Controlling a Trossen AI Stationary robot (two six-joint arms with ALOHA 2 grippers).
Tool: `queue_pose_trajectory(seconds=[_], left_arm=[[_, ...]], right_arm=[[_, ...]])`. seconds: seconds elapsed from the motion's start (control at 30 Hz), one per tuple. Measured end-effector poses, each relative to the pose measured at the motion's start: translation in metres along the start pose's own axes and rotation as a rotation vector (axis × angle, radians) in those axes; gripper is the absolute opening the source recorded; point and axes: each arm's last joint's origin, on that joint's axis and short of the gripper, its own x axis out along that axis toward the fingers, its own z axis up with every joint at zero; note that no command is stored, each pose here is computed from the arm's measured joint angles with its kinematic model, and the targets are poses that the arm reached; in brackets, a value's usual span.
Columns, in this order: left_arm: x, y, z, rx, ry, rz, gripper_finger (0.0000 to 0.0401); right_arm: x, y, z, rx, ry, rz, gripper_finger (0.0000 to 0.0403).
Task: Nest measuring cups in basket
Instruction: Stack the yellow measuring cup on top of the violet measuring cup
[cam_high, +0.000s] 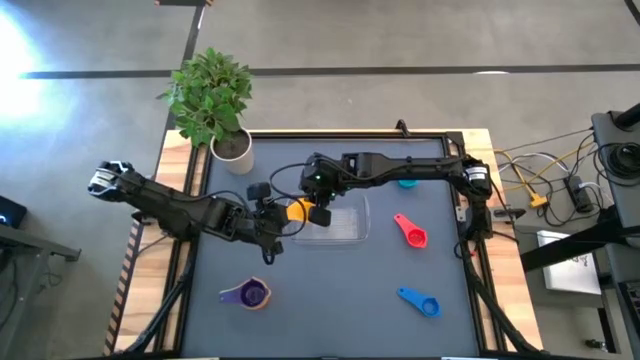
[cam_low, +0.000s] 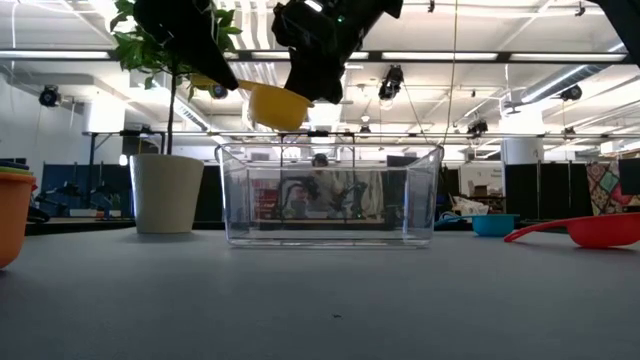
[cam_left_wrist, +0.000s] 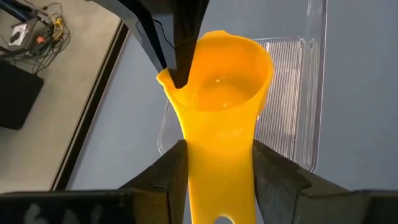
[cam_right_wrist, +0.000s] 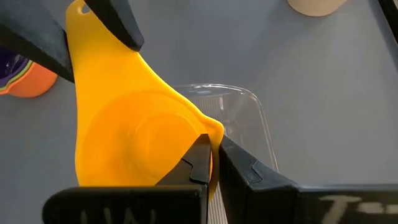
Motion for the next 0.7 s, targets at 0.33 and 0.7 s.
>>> queue_pose_trajectory(seconds=[0.33, 0.7], left_arm=[[0.0, 0.0, 0.0, -0.004, 0.0, -0.002, 0.0128], [-0.011, 0.003, -0.005, -0.025, 0.012, -0.024, 0.0115]], right_arm=[[0.0, 0.001, 0.0, -0.01, -0.002, 0.002, 0.0009], [-0.019, 0.007, 0.004, -0.043, -0.028, 0.014, 0.0102]])
